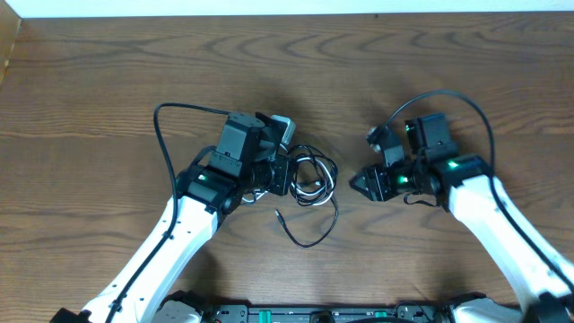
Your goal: Untangle cables
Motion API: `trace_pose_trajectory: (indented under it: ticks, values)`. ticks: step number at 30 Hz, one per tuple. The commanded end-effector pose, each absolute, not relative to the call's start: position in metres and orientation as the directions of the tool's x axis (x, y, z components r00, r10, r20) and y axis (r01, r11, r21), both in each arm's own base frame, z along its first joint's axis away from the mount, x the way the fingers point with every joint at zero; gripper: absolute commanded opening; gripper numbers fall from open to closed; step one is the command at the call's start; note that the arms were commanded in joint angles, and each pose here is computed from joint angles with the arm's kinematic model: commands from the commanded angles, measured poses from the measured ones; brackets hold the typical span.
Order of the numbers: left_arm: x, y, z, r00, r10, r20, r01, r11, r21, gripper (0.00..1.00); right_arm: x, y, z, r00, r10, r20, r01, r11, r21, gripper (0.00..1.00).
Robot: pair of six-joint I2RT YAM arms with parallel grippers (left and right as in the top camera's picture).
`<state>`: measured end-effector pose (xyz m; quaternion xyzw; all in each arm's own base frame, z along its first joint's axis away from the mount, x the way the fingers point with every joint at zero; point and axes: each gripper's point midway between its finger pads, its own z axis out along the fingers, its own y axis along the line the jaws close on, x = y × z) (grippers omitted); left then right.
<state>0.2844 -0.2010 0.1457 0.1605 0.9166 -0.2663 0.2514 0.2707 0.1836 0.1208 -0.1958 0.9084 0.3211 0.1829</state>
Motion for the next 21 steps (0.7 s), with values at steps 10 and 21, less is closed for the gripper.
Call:
trace_pose_trajectory:
  ticks: [10, 21]
  values:
    - [0.271, -0.224, 0.141, -0.808, 0.227, -0.543, 0.487, 0.777, -0.400, 0.07, 0.239, 0.232, 0.181, -0.699, -0.324, -0.638, -0.701, 0.491, 0.518, 0.45]
    - [0.271, -0.226, 0.142, -0.804, 0.230, -0.548, 0.493, 0.773, -0.400, 0.08, 0.236, 0.234, 0.180, -0.700, -0.331, -0.632, -0.701, 0.485, 0.523, 0.20]
